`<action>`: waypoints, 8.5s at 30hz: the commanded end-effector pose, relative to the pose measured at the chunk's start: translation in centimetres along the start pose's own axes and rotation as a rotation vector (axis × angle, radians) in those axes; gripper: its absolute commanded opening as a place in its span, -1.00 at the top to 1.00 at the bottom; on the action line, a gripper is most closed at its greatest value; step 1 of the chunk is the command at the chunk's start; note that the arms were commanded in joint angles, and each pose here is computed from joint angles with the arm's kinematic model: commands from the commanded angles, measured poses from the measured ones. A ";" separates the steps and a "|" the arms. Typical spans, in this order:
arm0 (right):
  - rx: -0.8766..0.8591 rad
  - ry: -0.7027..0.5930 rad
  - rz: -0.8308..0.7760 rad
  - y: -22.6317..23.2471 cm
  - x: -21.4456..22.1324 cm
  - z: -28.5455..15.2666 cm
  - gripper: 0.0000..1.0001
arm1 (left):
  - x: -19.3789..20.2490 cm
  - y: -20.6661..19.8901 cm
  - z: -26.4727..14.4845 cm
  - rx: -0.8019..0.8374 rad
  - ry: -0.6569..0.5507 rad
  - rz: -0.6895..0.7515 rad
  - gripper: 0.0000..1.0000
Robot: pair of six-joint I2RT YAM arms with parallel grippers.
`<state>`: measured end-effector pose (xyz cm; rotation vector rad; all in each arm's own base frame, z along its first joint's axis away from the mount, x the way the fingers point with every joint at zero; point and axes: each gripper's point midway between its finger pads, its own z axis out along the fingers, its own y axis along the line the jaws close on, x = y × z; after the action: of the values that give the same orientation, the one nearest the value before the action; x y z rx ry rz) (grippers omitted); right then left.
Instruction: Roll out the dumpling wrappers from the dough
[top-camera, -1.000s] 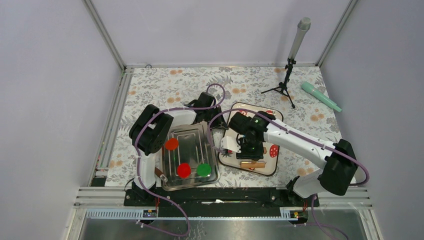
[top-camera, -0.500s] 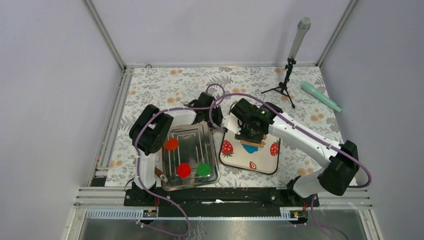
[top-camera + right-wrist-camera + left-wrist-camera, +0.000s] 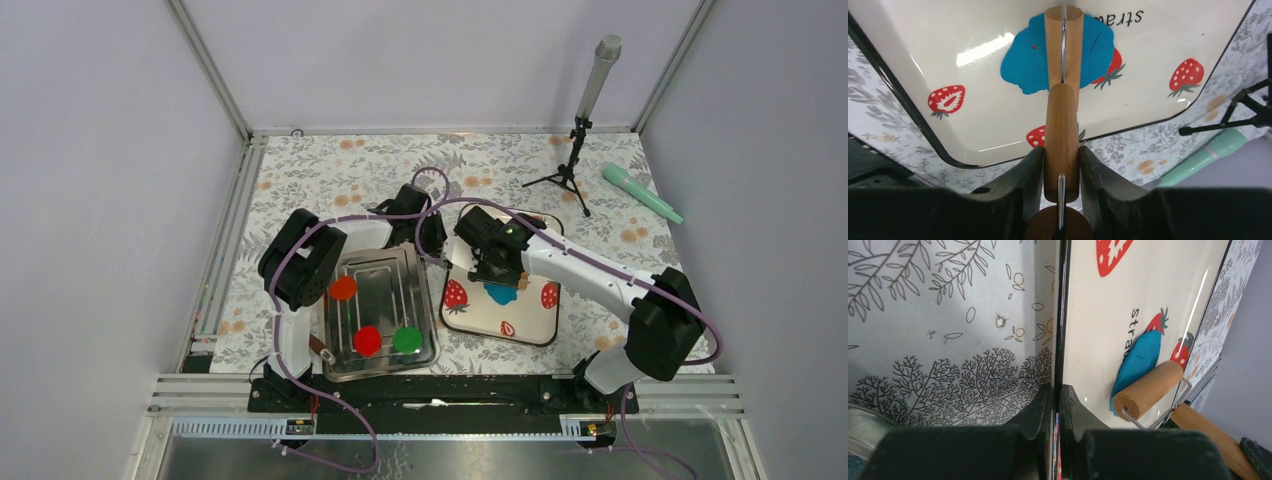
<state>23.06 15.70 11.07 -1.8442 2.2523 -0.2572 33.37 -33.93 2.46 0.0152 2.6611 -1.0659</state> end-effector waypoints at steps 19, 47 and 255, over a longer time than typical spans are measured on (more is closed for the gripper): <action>0.111 0.088 -0.068 -3.3 0.8 4.7 1.00 | 1.4 5.0 0.7 -0.165 0.057 -0.047 1.00; 0.145 0.096 -0.102 -8.6 1.0 6.5 1.00 | 3.5 5.6 1.7 -0.176 0.121 -0.046 1.00; -0.718 -0.016 1.077 -3.0 3.2 9.3 1.00 | 2.5 5.9 1.6 -0.175 0.071 -0.041 1.00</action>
<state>27.19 15.63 7.54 -0.3383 3.0195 1.2356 34.93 -34.16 2.33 0.0367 2.6171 -1.0922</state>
